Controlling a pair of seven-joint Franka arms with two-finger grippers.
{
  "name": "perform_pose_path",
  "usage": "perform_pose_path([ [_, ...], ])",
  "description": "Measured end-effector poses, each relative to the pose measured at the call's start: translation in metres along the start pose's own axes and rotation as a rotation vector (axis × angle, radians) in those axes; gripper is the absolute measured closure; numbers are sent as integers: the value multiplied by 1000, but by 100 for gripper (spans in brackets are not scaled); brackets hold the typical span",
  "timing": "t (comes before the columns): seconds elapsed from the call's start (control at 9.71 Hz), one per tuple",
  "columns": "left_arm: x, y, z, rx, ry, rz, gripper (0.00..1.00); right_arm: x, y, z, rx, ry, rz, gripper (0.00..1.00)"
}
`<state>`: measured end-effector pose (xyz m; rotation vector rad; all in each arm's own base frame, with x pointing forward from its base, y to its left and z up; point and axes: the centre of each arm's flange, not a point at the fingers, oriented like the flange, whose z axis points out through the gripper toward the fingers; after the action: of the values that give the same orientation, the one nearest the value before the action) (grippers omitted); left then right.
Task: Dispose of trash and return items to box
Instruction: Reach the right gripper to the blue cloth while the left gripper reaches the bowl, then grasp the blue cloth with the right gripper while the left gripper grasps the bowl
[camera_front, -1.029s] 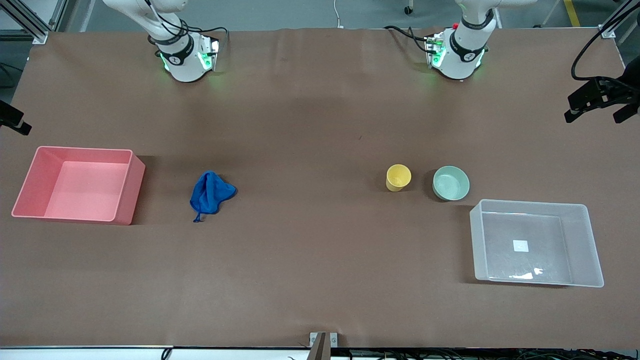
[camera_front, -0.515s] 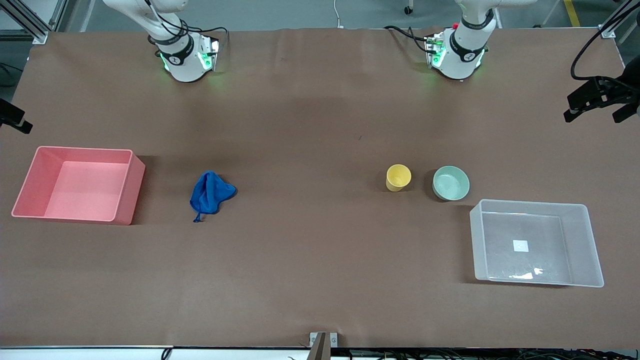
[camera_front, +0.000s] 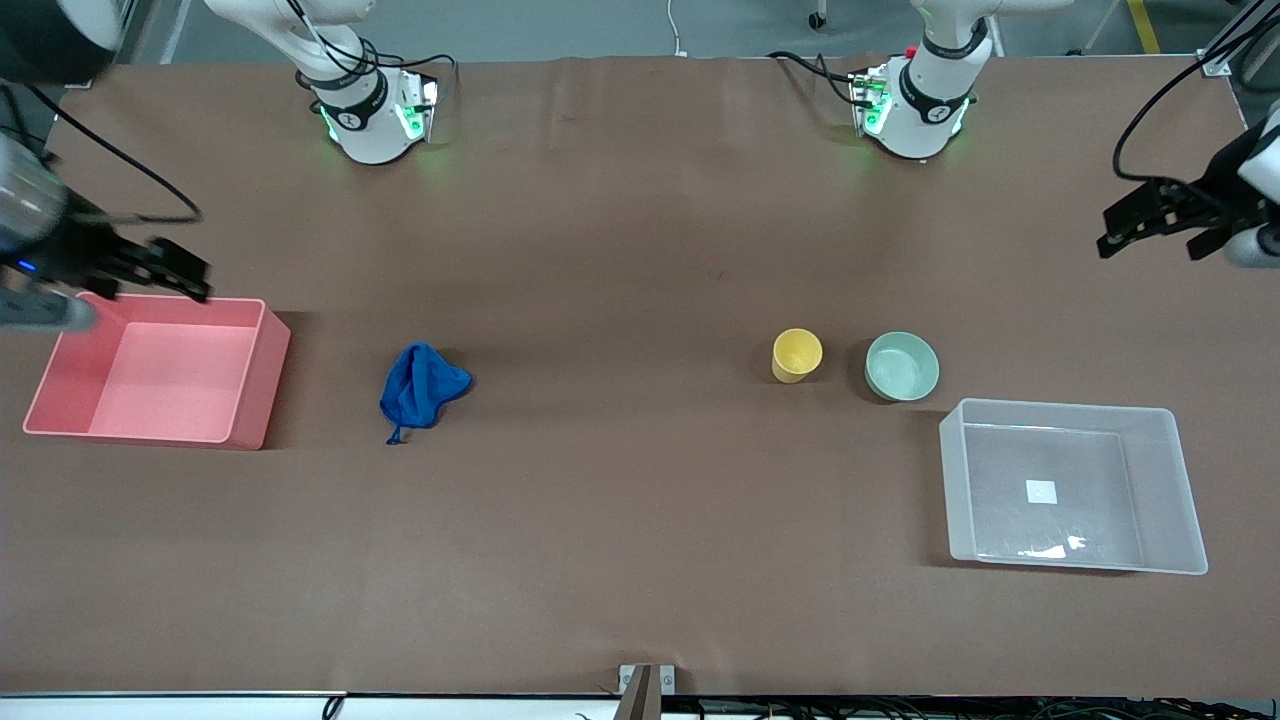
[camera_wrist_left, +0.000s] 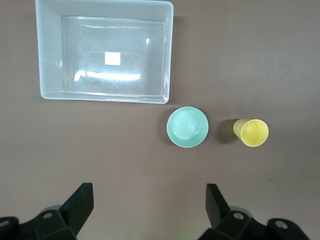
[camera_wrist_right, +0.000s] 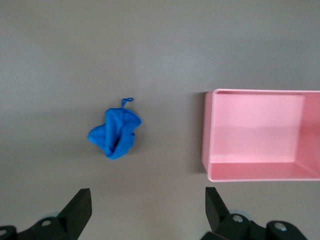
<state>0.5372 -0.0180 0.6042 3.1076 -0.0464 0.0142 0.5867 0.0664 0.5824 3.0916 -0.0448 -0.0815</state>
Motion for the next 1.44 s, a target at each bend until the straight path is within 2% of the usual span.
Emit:
perform_pose_path([
  [0.31, -12, 5, 86, -3, 20, 4, 1, 13, -33, 106, 3, -26, 12, 0],
  [0.72, -34, 33, 219, 3, 77, 1, 1, -11, -43, 266, 38, 27, 98, 0],
  [0.93, -38, 29, 283, 2, 63, -10, 1, -22, -47, 324, 67, 57, 126, 0],
  [1.13, -36, 28, 340, -1, 57, -17, 2, -29, -58, 358, 89, 48, 134, 0],
  [1.34, -44, 25, 393, -3, 53, -24, 4, -31, -73, 368, 114, 64, 134, 0],
  [1.44, -49, 25, 412, -3, 39, -25, 8, -36, -76, 376, 121, 70, 134, 2],
])
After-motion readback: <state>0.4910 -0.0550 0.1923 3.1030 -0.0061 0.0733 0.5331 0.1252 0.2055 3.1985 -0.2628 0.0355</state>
